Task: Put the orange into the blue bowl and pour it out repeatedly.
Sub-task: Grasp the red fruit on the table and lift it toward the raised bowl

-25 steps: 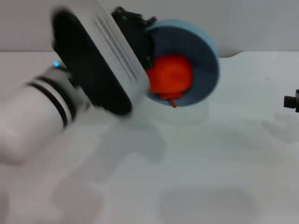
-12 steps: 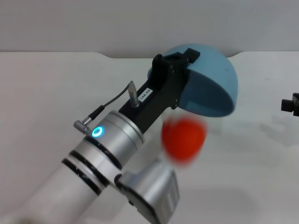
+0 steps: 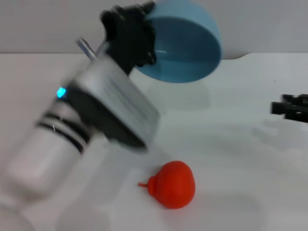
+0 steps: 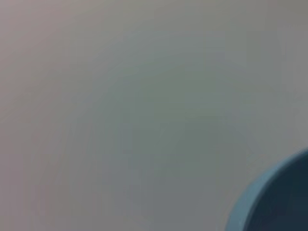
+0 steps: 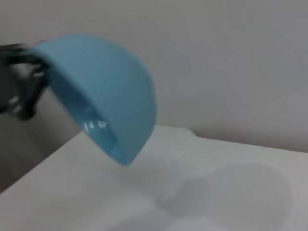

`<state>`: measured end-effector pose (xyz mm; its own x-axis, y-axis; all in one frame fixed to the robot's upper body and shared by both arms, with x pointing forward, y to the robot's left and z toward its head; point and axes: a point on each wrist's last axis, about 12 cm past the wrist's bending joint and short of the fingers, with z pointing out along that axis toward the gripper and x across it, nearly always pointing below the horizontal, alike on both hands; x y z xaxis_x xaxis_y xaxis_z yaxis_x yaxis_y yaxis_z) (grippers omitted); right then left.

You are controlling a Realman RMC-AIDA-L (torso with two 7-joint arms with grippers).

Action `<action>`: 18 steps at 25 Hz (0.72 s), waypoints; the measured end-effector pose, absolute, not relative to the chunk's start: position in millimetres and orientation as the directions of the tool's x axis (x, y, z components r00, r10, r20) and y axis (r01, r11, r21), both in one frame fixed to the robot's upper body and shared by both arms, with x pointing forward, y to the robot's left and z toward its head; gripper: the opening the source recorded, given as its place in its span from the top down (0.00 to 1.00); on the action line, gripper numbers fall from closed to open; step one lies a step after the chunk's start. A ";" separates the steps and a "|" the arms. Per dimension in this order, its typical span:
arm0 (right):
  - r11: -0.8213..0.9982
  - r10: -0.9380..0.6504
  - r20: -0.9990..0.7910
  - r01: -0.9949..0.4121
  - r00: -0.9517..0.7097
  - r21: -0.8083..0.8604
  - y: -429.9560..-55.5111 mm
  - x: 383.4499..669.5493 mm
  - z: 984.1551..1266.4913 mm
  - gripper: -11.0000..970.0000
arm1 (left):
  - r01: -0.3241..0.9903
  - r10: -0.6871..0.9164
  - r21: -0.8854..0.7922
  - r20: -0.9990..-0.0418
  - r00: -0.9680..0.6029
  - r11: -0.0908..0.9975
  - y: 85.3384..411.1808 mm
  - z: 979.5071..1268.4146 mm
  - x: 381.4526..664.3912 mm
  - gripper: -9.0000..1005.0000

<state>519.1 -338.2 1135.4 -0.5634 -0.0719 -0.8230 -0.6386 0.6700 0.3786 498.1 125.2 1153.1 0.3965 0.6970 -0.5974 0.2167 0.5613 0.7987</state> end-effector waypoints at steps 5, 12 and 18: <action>0.576 -0.204 -0.845 -0.759 -0.494 0.304 -306.9 530.9 1132.9 0.47 | 0.502 0.500 0.526 -0.843 0.199 0.687 162.1 1178.6 525.7 0.99; 0.484 -0.315 -0.832 -0.831 -0.457 0.274 -272.7 542.2 1131.7 0.47 | 0.690 0.347 0.057 -0.892 -0.290 0.722 220.0 1182.2 566.5 0.99; 0.402 -0.407 -0.814 -0.882 -0.414 0.248 -246.6 547.6 1132.4 0.47 | 0.558 0.259 -0.243 -0.694 -0.672 0.793 260.4 1181.6 578.9 0.99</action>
<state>547.6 -246.6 1132.4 -0.4144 -0.4073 -0.8139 -0.8815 0.4020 0.2476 578.9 260.4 1181.6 -0.6717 0.2594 -0.6939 0.5579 0.7934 -0.2435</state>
